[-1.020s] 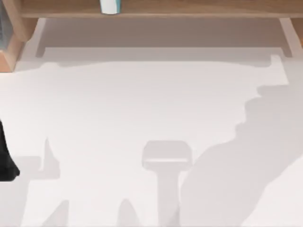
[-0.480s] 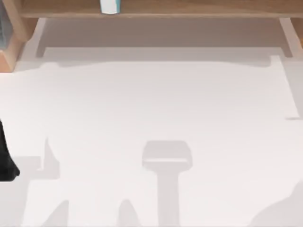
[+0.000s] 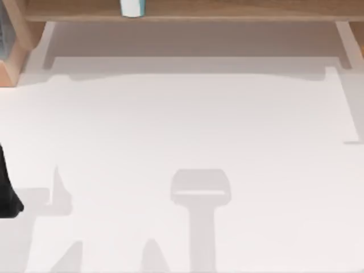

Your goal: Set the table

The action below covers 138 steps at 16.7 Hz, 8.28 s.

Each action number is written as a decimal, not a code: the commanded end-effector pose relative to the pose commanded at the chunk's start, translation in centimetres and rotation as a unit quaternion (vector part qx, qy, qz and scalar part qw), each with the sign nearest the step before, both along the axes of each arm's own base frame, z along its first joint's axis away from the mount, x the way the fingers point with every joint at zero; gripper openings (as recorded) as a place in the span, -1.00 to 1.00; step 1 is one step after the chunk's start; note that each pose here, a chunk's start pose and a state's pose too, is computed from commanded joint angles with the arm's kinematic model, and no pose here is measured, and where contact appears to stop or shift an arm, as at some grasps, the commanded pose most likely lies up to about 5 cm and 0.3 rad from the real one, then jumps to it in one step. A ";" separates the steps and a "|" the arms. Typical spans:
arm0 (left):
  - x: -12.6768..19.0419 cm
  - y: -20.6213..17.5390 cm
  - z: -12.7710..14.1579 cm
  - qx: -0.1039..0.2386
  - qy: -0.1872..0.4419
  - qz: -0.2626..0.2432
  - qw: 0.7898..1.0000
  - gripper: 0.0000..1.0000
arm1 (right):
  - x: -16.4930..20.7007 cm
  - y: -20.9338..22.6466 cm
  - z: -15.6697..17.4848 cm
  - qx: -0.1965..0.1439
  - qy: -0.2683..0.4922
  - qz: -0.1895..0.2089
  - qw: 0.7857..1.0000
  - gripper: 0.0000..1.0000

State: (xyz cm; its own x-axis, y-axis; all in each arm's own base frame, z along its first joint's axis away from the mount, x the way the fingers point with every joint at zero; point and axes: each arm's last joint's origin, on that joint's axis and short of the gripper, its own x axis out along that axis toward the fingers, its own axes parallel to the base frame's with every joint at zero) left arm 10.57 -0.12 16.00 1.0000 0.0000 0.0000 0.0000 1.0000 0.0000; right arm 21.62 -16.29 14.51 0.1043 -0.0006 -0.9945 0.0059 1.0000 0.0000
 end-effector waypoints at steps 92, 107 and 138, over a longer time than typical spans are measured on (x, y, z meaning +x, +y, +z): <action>0.0 0.0 0.0 0.000 0.000 0.000 1.000 1.00 | 0.9 -1.7 -5.5 -0.528 -0.468 0.469 0.531 1.00; 0.0 0.0 0.0 0.000 0.000 0.000 1.000 1.00 | 3.4 -1.6 -5.6 -0.529 -0.469 0.472 0.526 1.00; 0.0 0.0 0.0 0.000 0.000 0.000 1.000 1.00 | 8.7 -1.8 -5.7 -0.529 -0.468 0.471 0.529 -1.00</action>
State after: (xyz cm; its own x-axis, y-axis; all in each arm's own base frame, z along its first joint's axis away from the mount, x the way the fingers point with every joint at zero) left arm 10.57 -0.12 16.00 1.0000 0.0000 0.0000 0.0000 1.0000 0.0000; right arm 30.33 -18.13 8.83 0.9999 -0.0140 -0.0025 -0.0025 0.0028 -1.0000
